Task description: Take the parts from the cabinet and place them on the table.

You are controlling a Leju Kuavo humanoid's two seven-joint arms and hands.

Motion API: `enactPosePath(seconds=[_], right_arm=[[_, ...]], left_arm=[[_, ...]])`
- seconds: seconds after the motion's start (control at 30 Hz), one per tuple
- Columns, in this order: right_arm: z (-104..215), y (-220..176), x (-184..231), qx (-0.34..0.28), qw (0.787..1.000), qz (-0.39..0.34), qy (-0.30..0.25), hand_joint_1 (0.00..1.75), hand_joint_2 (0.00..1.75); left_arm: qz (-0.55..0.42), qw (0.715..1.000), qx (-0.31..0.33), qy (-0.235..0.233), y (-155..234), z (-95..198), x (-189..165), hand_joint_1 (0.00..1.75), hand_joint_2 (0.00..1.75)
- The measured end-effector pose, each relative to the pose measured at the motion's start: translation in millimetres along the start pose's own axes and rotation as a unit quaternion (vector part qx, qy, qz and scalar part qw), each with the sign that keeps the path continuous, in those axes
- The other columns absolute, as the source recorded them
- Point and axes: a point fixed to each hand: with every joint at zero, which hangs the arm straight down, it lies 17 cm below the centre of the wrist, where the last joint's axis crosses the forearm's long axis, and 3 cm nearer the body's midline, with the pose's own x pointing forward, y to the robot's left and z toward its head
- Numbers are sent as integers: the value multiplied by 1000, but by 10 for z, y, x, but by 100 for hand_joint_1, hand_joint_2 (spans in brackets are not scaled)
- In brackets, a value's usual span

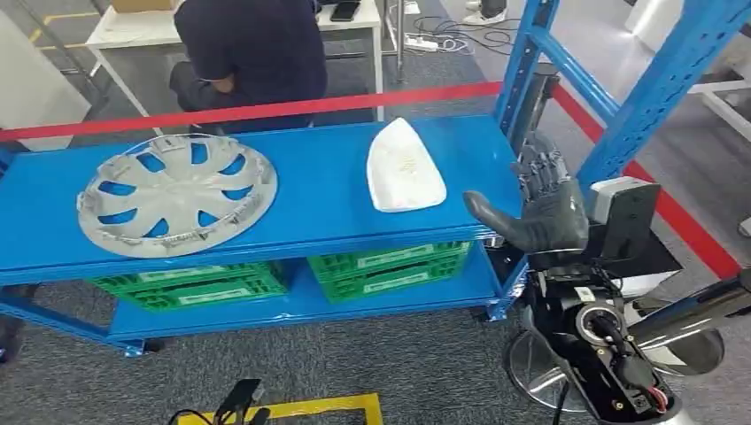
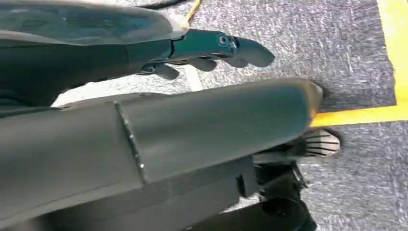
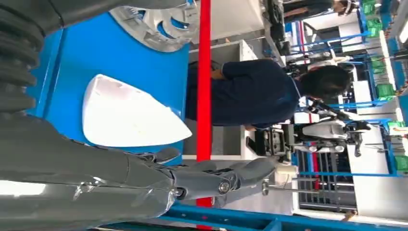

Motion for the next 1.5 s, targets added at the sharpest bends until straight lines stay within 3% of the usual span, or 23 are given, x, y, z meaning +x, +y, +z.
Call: enactPosePath(seconds=[1.5], right_arm=[[14, 13, -14, 2, 1000, 0, 1, 0, 175]], left_arm=[[-1, 1000, 12, -2, 63, -8, 1, 0, 0]])
